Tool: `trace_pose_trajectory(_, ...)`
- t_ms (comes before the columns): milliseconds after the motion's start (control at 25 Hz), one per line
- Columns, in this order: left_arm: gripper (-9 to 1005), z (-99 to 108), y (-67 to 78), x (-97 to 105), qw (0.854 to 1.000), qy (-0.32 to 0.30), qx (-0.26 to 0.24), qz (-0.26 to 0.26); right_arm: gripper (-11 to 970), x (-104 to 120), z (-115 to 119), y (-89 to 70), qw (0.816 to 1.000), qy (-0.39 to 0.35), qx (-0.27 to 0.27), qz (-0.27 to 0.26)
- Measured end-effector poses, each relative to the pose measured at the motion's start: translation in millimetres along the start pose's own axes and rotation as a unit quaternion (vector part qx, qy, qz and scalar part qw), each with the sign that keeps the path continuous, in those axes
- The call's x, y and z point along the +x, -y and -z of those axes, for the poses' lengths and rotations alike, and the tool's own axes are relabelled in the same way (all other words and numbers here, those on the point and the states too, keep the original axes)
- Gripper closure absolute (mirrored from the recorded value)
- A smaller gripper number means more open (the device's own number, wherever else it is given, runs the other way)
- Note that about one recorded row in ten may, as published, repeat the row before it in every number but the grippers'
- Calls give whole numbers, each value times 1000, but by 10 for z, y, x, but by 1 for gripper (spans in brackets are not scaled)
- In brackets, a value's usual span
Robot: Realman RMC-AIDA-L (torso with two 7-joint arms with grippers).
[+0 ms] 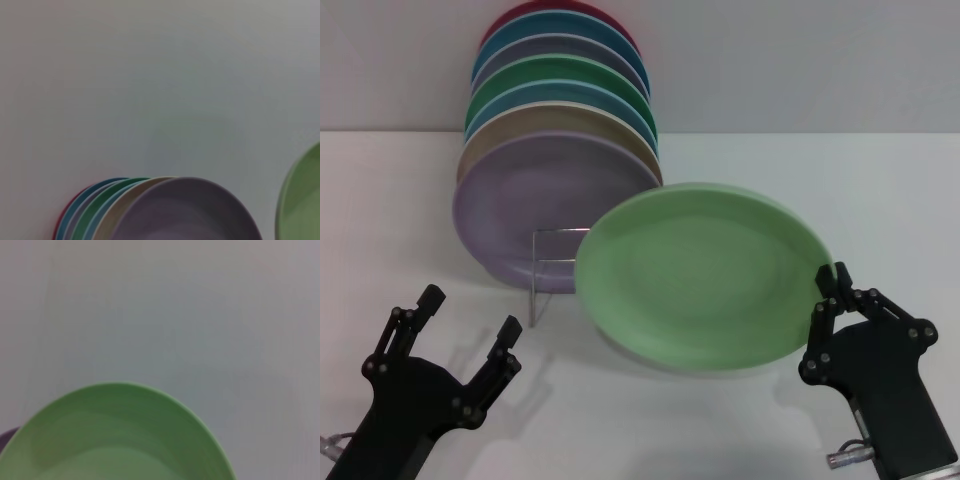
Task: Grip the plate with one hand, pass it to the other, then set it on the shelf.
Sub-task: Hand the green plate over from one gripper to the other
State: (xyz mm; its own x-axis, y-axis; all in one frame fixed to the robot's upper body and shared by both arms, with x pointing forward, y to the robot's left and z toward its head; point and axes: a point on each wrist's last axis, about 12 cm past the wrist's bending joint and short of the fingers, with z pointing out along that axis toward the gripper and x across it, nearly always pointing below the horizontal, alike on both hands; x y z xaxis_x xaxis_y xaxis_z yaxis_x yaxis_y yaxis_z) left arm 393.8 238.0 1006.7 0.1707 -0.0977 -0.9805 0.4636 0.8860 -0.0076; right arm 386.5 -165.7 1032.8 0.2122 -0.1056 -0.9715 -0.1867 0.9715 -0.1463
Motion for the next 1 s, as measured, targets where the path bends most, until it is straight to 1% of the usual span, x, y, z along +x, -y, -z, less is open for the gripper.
trace_pose_trajectory(80, 136, 7, 24, 5, 1000, -2, 4, -12, 940, -30, 15, -42, 1000, 0, -2, 11)
trace_pose_trajectory(160, 136, 11, 32, 7, 1000, -3, 6, -12, 941, -62, 23, -85, 1000, 0, -3, 20)
trace_pose_trajectory(360, 136, -19, 54, 19, 1000, -6, 12, -10, 941, -74, 23, -142, 1000, -8, -10, 23)
trace_pose_trajectory(560, 136, -113, 80, 64, 999, -22, 28, -17, 940, -85, 7, -169, 999, -8, -15, 37)
trace_pose_trajectory(640, 136, -113, 80, 64, 999, -22, 28, -17, 940, -92, 5, -175, 999, -8, -14, 39)
trace_pose_trajectory(720, 136, -169, 95, 78, 999, -27, 42, -17, 941, -101, 1, -183, 999, -7, -14, 43)
trace_pose_trajectory(880, 136, -184, 96, 81, 999, -28, 44, -16, 941, -107, -14, -198, 999, -7, -18, 46)
trace_pose_trajectory(1000, 137, -238, 99, 87, 998, -30, 50, -15, 941, -101, -10, -216, 999, -8, -26, 47)
